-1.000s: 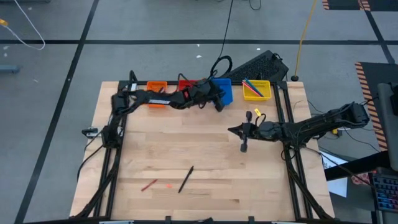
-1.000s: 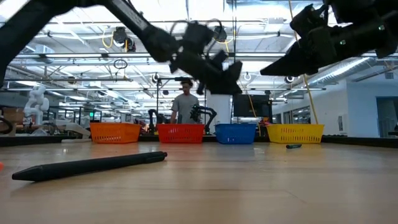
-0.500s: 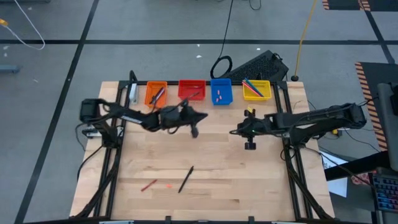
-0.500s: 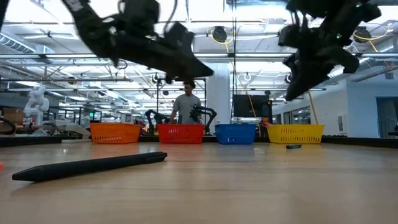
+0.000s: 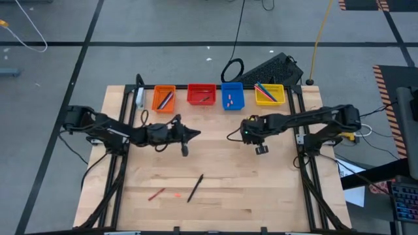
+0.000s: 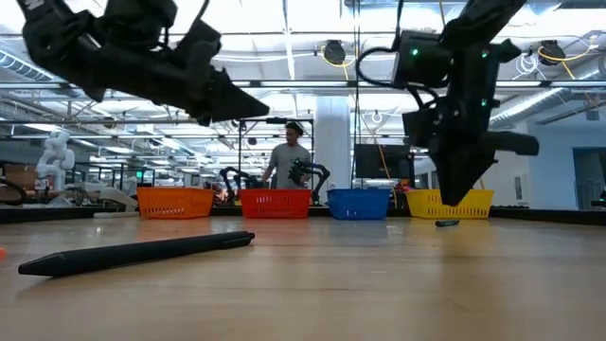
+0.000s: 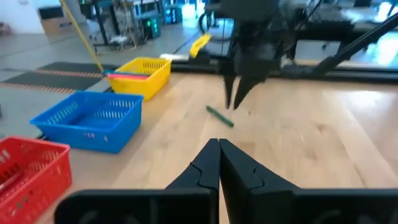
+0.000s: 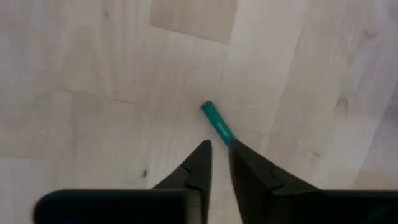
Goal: Sort crayons/erasers/pens/pencils in bins
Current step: Put the green crayon into the red basket
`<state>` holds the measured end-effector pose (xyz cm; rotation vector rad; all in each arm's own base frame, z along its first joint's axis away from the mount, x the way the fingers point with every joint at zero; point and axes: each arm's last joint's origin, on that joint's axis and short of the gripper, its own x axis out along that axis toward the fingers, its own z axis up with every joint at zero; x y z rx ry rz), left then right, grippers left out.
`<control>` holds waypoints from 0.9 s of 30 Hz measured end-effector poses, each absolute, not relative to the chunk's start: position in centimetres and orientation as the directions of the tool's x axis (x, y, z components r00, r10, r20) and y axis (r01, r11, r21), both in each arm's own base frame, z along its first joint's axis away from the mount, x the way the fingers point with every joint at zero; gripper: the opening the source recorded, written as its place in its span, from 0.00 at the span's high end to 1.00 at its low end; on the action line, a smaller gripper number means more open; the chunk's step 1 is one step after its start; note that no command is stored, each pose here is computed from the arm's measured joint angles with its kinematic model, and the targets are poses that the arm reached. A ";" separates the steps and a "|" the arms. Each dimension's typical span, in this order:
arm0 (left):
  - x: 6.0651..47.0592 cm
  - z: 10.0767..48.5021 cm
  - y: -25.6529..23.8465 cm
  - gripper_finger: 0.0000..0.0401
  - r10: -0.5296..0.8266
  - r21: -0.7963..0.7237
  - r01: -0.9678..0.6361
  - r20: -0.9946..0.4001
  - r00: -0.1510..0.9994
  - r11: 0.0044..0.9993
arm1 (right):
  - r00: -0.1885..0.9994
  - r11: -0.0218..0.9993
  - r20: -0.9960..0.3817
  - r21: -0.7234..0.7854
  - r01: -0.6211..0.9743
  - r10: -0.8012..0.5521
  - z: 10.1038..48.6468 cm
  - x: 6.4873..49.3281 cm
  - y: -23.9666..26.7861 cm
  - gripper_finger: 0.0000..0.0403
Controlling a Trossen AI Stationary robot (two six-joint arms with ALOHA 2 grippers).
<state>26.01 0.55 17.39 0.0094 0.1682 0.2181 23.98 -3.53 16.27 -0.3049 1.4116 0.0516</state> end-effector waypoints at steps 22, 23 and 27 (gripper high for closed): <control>22.8 15.5 -0.1 0.99 0.211 -0.016 -0.217 -0.160 0.964 0.976 | 0.078 0.956 -0.992 -0.118 -0.268 -0.101 13.7 24.3 -6.6 0.76; 22.8 15.5 -0.1 0.99 0.211 -0.017 -0.216 -0.160 0.964 0.976 | 0.075 0.955 -0.992 -0.117 -0.273 -0.100 13.6 24.4 -6.6 0.76; 22.8 15.5 -0.1 0.97 0.211 -0.017 -0.216 -0.163 0.964 0.976 | 0.054 0.955 -0.994 -0.106 -0.277 -0.095 13.1 24.5 -6.6 0.78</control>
